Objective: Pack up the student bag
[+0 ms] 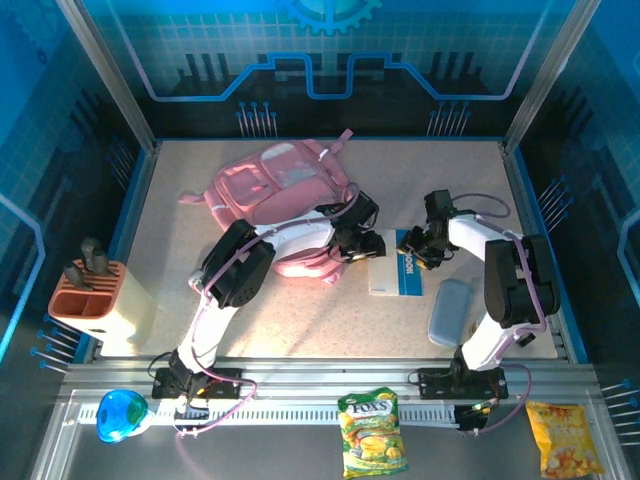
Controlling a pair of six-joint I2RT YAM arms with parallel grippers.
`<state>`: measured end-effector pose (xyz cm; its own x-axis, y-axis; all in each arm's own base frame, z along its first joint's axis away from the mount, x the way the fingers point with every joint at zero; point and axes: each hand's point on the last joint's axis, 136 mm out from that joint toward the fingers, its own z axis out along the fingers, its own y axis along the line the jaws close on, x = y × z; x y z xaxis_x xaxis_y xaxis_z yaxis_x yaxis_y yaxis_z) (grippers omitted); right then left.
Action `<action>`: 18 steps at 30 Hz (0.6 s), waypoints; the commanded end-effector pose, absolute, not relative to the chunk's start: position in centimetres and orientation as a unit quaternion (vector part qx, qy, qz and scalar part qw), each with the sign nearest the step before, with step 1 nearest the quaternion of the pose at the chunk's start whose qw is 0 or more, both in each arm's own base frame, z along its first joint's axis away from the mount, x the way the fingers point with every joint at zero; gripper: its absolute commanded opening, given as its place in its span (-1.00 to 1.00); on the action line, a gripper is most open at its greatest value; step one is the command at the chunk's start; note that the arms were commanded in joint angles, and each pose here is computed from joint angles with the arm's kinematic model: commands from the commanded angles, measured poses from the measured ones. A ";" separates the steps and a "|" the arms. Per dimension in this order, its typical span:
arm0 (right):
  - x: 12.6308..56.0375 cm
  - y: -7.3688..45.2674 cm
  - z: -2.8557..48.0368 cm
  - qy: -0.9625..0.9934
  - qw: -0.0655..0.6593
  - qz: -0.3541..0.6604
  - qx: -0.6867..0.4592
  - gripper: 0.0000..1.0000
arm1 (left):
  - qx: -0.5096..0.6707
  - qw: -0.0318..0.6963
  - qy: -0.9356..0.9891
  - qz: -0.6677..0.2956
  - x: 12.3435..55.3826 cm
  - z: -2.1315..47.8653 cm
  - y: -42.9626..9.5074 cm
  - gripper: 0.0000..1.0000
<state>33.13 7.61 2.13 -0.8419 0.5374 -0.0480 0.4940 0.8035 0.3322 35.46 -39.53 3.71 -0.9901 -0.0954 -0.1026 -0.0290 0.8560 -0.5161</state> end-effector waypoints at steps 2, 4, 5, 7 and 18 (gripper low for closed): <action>30.6 7.5 0.8 0.942 0.025 0.149 0.299 0.10 | -0.044 0.041 0.967 -0.248 34.8 2.6 -39.2 -0.06; 30.6 7.6 0.8 0.942 0.024 0.148 0.299 0.09 | -0.045 0.039 0.967 -0.247 34.8 2.4 -39.2 -0.08; 30.6 7.5 0.8 0.942 0.024 0.149 0.300 0.09 | -0.045 0.038 0.967 -0.248 34.7 2.4 -39.3 -0.09; 30.7 7.5 0.8 0.942 0.025 0.148 0.300 0.09 | -0.047 0.034 0.967 -0.247 34.7 2.2 -39.3 -0.09; 30.8 7.6 0.8 0.942 0.023 0.151 0.298 0.08 | -0.050 0.013 0.967 -0.251 34.3 1.3 -39.8 -0.12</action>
